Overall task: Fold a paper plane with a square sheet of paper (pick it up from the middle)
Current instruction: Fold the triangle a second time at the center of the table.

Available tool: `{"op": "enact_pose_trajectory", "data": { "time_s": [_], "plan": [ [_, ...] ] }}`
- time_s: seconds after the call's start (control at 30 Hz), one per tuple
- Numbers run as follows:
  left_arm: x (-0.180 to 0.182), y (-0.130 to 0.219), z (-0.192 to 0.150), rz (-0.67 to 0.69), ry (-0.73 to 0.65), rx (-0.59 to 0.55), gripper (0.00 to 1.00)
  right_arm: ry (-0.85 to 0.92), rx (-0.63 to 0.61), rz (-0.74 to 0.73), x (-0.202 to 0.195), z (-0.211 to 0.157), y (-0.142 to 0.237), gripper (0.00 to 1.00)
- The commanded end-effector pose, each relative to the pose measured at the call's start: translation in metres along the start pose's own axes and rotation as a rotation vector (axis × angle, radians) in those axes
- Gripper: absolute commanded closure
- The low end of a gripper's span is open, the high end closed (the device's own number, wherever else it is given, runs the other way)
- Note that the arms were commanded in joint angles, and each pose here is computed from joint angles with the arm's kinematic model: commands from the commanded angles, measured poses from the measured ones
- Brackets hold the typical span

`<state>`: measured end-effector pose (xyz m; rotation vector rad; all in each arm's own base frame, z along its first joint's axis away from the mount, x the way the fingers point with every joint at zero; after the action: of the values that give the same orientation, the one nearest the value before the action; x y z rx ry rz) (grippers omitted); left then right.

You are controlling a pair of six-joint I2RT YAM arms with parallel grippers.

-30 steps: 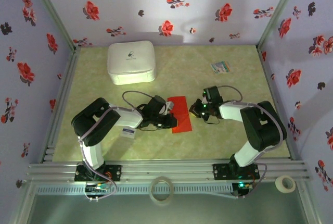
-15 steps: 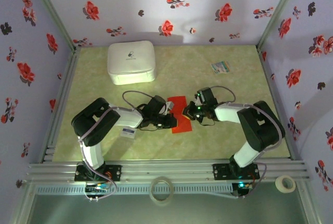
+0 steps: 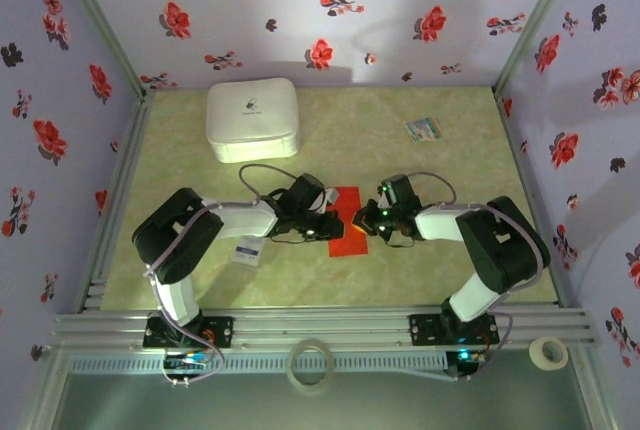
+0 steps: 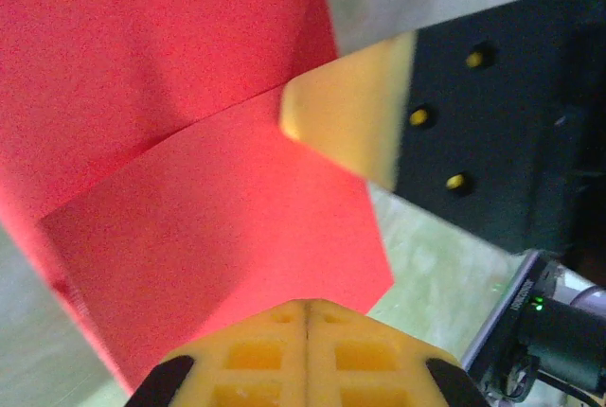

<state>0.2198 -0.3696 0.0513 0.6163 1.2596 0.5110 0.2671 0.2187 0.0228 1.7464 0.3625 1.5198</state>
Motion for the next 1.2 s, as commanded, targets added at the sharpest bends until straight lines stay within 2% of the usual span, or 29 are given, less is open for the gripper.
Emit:
{"op": "enact_pose_trajectory", "data": {
  "time_s": [0.0,0.2,0.33,0.53,0.73,0.93,1.17],
  "plan": [
    [-0.001,-0.013,0.0,-0.017,0.013,0.033,1.0,-0.07,0.003,-0.122,-0.035,-0.011,-0.002,1.0],
    [0.016,-0.03,-0.014,0.015,0.04,0.083,1.0,-0.073,0.006,-0.133,-0.039,-0.012,-0.003,1.0],
    [0.039,-0.028,-0.03,0.078,0.064,0.097,1.0,-0.07,0.002,-0.143,-0.041,-0.012,-0.002,1.0],
    [0.05,-0.017,-0.048,0.085,0.085,0.098,1.0,-0.069,0.005,-0.154,-0.044,-0.012,-0.003,1.0],
    [0.048,-0.008,-0.054,0.085,0.07,0.107,0.98,-0.07,0.006,-0.159,-0.045,-0.012,-0.004,1.0],
    [0.05,0.005,-0.063,0.141,0.032,0.119,0.98,-0.068,0.008,-0.156,-0.043,-0.011,-0.003,1.0],
    [0.012,0.013,-0.033,0.077,-0.008,0.044,0.99,-0.065,0.005,-0.159,-0.043,-0.011,-0.002,1.0]
  ]
}}
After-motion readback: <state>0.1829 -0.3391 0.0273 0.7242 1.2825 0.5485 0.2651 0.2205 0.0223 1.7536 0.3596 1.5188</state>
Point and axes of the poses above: each hand's point on the last joint's axis, 136 mm out from that joint toward the fingers, its own y axis back along the fingers, its own x axis along the line the jaws close on, z = x × y, the point moved 1 cm from there along y, back along the fingers
